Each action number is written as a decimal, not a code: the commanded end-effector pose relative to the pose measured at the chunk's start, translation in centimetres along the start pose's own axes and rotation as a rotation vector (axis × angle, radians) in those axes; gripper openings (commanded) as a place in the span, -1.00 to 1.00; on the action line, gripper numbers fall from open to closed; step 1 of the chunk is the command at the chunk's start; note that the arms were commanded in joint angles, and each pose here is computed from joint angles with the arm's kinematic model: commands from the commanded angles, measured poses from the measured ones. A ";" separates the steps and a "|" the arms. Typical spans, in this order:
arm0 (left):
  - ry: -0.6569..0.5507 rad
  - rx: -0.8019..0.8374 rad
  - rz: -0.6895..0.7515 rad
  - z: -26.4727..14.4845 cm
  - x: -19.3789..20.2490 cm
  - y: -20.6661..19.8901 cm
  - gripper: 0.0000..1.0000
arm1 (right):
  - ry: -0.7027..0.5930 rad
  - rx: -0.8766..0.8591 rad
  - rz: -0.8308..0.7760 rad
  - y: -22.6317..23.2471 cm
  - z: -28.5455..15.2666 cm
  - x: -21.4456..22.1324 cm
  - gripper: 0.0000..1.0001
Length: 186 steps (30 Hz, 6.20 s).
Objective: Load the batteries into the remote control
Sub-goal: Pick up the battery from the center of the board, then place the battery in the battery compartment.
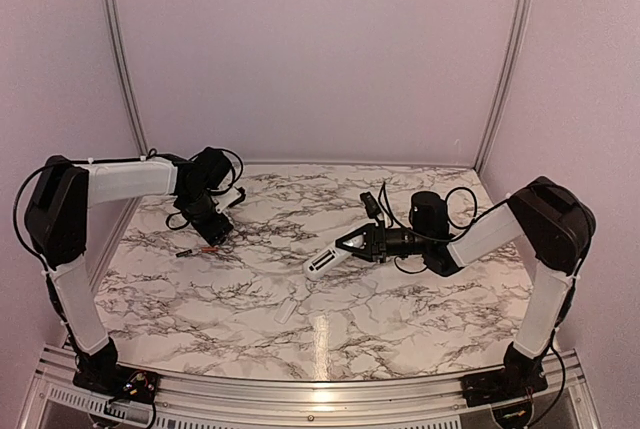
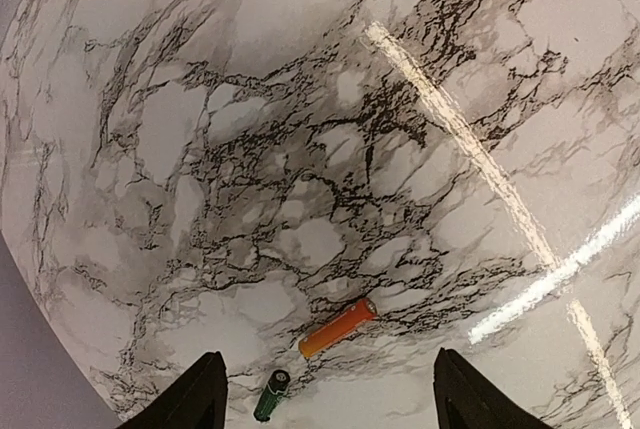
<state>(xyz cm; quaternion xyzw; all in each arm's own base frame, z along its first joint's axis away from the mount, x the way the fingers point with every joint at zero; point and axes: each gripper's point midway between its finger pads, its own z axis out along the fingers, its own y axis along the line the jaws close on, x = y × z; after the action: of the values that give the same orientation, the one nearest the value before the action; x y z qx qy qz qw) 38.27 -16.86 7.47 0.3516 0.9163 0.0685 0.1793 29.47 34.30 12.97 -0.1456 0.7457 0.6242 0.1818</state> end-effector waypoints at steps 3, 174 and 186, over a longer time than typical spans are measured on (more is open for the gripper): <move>0.105 -0.019 0.050 2.2 2.2 0.4 0.38 | 0.004 -0.030 -0.041 1.4 0.1 -0.6 -1.00; -0.681 0.372 0.216 -11.1 -7.3 -23.8 -0.52 | -0.025 -0.088 -0.147 9.3 0.5 -0.1 -1.00; -0.727 0.392 0.215 -12.9 -7.9 -23.7 -0.34 | -0.010 -0.057 -0.133 8.1 0.7 0.4 -1.00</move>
<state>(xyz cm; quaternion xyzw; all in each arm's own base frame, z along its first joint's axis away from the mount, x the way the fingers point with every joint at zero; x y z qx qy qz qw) 23.73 -40.78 16.69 0.4741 0.7294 -0.2437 0.4288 26.49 35.98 18.34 -0.1648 0.7393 0.6138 0.2223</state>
